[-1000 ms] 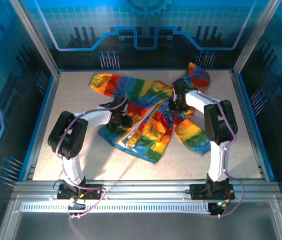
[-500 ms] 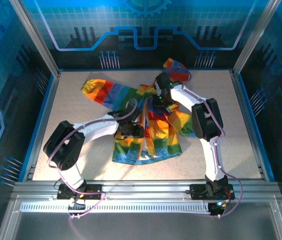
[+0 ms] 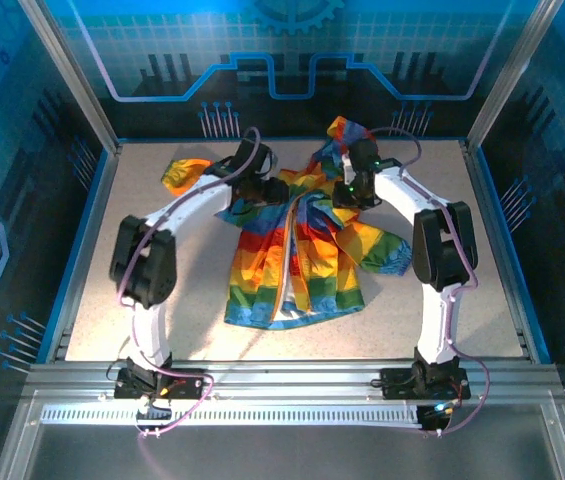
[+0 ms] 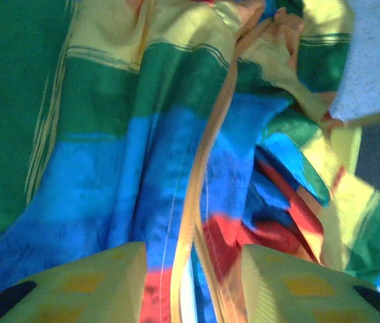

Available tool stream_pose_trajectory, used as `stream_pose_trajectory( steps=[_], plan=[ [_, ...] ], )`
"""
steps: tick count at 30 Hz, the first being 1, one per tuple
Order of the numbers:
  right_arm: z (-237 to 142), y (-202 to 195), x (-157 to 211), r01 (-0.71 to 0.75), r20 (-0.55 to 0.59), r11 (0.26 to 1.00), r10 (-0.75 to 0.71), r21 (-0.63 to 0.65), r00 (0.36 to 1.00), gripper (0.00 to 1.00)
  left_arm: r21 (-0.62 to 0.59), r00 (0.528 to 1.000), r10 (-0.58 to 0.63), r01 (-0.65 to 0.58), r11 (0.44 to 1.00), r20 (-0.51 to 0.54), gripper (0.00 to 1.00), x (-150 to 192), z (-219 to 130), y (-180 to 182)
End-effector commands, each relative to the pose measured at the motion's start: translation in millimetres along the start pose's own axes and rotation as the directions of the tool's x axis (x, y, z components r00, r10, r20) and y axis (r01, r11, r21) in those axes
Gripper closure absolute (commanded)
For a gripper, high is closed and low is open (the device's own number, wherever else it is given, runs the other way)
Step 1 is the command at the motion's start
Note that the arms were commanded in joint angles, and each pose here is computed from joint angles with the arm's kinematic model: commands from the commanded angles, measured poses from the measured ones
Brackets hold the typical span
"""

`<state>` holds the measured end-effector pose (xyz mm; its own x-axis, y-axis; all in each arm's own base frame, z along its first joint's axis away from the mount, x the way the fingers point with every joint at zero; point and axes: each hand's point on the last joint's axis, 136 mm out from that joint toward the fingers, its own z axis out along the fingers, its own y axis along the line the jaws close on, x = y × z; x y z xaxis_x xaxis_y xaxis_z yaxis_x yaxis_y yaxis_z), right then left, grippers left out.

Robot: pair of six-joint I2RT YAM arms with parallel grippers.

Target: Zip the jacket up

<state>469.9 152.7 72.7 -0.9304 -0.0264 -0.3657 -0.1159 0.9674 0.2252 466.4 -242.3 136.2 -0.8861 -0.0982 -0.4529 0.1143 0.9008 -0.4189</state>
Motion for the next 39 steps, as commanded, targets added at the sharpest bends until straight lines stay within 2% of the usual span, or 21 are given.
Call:
stream_pose_trajectory(
  steps=[1, 6, 10, 19, 26, 29, 32, 36, 39],
  plan=[
    [20.6, -9.1, 24.8, -0.034, -0.094, 0.999, 0.032, -0.024, 0.995, 0.71, -0.017, 0.995, -0.015, 0.013, 1.0, -0.098, 0.62, 5.4, 36.8, 9.9],
    [25.9, -40.0, 46.8, -0.082, -0.147, 0.997, 0.083, 0.011, 0.986, 0.71, -0.048, 0.976, -0.162, 0.156, 0.987, -0.144, 0.67, 8.9, 82.6, 38.9],
    [27.4, -67.1, 58.9, -0.114, -0.19, 0.992, 0.122, 0.053, 0.974, 0.71, -0.063, 0.945, -0.29, 0.284, 0.957, -0.152, 0.68, 17.9, 93.6, 66.1],
    [26.5, -92.9, 45.3, -0.159, -0.188, 0.983, 0.175, 0.096, 0.966, 0.71, -0.167, 0.846, -0.525, 0.506, 0.846, -0.098, 0.69, 35.3, 66.8, 158.9],
    [33.5, -84.7, 11.0, -0.121, -0.157, 0.989, 0.133, 0.086, 0.979, 0.72, -0.184, 0.795, -0.605, 0.589, 0.787, -0.04, 0.7, 44.9, 43.9, 193.4],
    [39.2, -78.3, -1.0, -0.095, -0.16, 0.993, 0.105, 0.068, 0.982, 0.72, -0.167, 0.798, -0.602, 0.588, 0.791, -0.039, 0.7, 42.5, 40.5, 190.2],
    [29.6, -70.1, -15.2, -0.06, -0.133, 0.995, 0.07, 0.074, 0.989, 0.72, -0.14, 0.811, -0.584, 0.575, 0.806, -0.029, 0.68, 34.9, 31.5, 182.2],
    [2.1, -58.0, -31.7, -0.03, -0.075, 0.997, 0.035, 0.073, 0.997, 0.68, -0.081, 0.852, -0.524, 0.523, 0.849, 0.008, 0.61, 13.2, 2.2, 163.3],
    [-24.5, -42.5, -37.4, -0.003, -0.041, 0.998, 0.005, 0.061, 0.999, 0.68, -0.039, 0.893, -0.445, 0.448, 0.893, 0.063, 0.55, -4.4, -33.3, 146.1]
  ],
)
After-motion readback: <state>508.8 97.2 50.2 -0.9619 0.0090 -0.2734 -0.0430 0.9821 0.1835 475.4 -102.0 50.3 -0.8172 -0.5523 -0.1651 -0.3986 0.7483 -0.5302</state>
